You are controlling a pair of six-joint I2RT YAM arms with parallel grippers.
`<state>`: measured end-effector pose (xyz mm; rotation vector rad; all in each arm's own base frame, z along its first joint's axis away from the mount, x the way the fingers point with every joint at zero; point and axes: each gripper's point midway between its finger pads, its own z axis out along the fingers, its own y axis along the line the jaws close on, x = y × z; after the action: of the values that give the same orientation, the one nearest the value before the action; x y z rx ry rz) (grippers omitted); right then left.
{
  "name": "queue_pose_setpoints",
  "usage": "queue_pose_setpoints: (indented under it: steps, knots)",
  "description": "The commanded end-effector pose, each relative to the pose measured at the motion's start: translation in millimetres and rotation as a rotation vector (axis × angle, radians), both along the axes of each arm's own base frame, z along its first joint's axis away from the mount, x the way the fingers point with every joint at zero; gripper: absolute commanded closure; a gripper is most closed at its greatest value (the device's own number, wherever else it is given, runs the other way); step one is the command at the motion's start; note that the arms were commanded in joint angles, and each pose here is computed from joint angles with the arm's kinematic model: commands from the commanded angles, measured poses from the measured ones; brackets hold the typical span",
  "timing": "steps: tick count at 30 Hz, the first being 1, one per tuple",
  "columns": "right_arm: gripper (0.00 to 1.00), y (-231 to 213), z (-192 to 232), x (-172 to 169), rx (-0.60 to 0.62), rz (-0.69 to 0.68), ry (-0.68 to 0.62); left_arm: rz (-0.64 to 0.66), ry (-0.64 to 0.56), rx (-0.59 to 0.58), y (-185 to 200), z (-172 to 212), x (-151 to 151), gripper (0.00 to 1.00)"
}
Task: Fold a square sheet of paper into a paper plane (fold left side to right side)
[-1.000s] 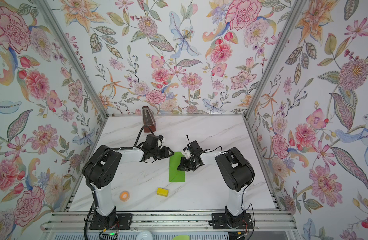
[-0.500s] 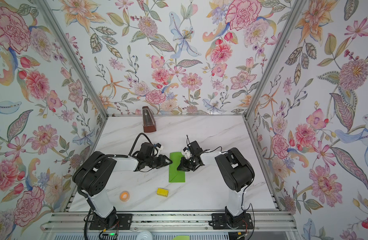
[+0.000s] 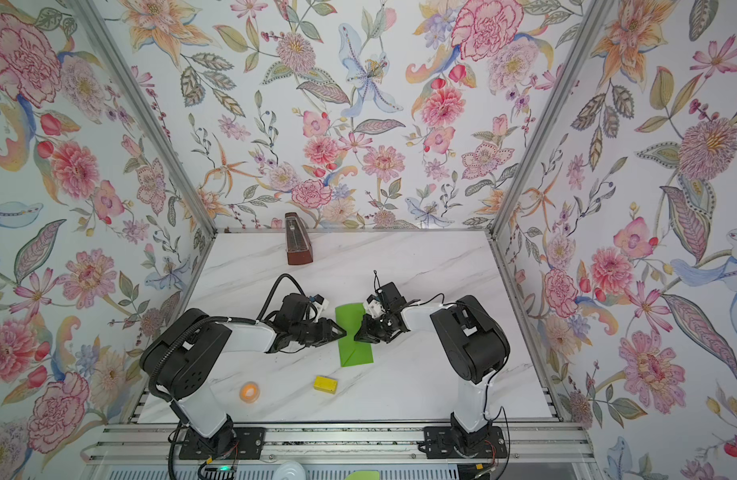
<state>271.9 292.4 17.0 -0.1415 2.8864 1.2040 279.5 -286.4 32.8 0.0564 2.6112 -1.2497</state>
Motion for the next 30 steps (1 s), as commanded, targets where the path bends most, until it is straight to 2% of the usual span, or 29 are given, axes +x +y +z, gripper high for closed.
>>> queue_pose_setpoints:
  steps: [1,4,10,17,21,30]
  knots:
    - [0.91,-20.4,-31.6,-21.8,-0.111,-0.024,0.097,0.031,0.004,0.093,14.7,-5.8,-6.1,0.52]
    - [0.92,-20.8,-33.9,-22.8,-0.11,-0.021,0.104,0.058,-0.044,0.126,20.5,-0.5,7.8,0.49]
    - [0.92,-21.2,-36.7,-24.0,-0.114,-0.02,0.106,0.107,-0.095,0.171,32.2,-1.1,55.6,0.45]
    - [0.91,-28.6,-35.4,-15.5,-0.109,-0.051,0.106,0.053,-0.087,0.109,11.2,-4.6,86.0,0.45]
    - [0.91,-30.2,-34.5,-15.2,-0.109,-0.056,0.107,0.016,-0.053,0.026,-1.4,-4.2,77.1,0.46]
    - [0.91,-30.0,-33.9,-15.2,-0.099,-0.066,0.109,-0.051,0.01,-0.073,-12.4,-4.7,8.9,0.5]
